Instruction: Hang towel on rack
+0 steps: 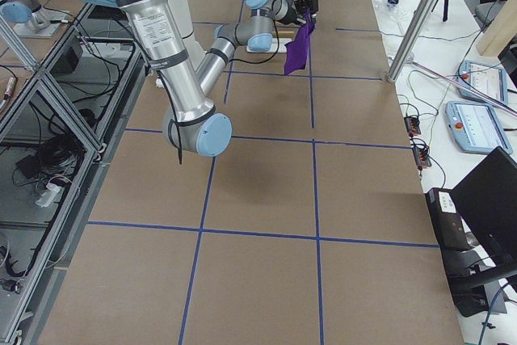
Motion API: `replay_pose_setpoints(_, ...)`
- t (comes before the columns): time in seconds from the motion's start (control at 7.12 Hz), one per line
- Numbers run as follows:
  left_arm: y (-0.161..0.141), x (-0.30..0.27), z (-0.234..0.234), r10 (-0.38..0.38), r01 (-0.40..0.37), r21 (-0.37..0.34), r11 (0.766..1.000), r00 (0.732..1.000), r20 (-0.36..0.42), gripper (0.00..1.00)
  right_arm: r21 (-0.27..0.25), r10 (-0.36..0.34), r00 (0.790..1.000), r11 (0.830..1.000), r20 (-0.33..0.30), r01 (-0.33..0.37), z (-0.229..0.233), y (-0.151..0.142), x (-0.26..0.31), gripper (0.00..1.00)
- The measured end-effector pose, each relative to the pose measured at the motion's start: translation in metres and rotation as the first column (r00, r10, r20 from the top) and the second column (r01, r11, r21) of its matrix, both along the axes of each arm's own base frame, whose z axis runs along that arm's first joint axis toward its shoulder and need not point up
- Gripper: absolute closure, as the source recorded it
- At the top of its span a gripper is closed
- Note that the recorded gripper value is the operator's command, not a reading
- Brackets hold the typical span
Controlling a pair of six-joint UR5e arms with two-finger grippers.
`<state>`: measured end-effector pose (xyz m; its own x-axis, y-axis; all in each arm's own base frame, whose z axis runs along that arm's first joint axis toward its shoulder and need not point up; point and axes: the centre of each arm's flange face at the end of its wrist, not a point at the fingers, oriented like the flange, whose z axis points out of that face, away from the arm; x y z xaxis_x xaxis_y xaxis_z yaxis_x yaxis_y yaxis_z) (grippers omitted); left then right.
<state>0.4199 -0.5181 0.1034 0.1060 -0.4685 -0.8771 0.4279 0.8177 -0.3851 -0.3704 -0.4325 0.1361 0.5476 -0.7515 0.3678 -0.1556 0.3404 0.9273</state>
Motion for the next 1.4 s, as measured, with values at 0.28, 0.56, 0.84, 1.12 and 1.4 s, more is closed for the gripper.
replay_pose_setpoints(0.28, 0.0, 0.0, 0.0, -0.004, 0.004, 0.001, 1.0, 1.0, 0.0, 0.39, 0.001, 0.009, 1.0, 1.0, 0.005, -0.009, -0.002, 0.002, -0.001, 1.0)
replay_pose_setpoints(0.56, 0.003, -0.003, -0.001, -0.005, 0.005, 0.006, 1.0, 1.0, -0.004, 0.39, 0.003, 0.023, 1.0, 1.0, 0.004, -0.023, -0.001, 0.007, -0.006, 1.0)
replay_pose_setpoints(0.84, 0.004, -0.004, -0.002, -0.005, 0.005, 0.01, 1.0, 1.0, -0.006, 0.39, 0.005, 0.025, 1.0, 1.0, 0.004, -0.025, -0.001, 0.011, -0.01, 1.0)
replay_pose_setpoints(1.12, 0.004, -0.004, -0.002, -0.004, 0.004, 0.012, 1.0, 1.0, -0.007, 0.39, 0.006, 0.023, 1.0, 1.0, 0.007, -0.023, -0.002, 0.014, -0.012, 1.0)
replay_pose_setpoints(1.4, 0.002, -0.002, 0.0, -0.004, 0.004, 0.01, 1.0, 1.0, -0.001, 0.54, 0.01, 0.029, 1.0, 1.0, 0.011, -0.029, -0.004, 0.018, -0.014, 1.0)
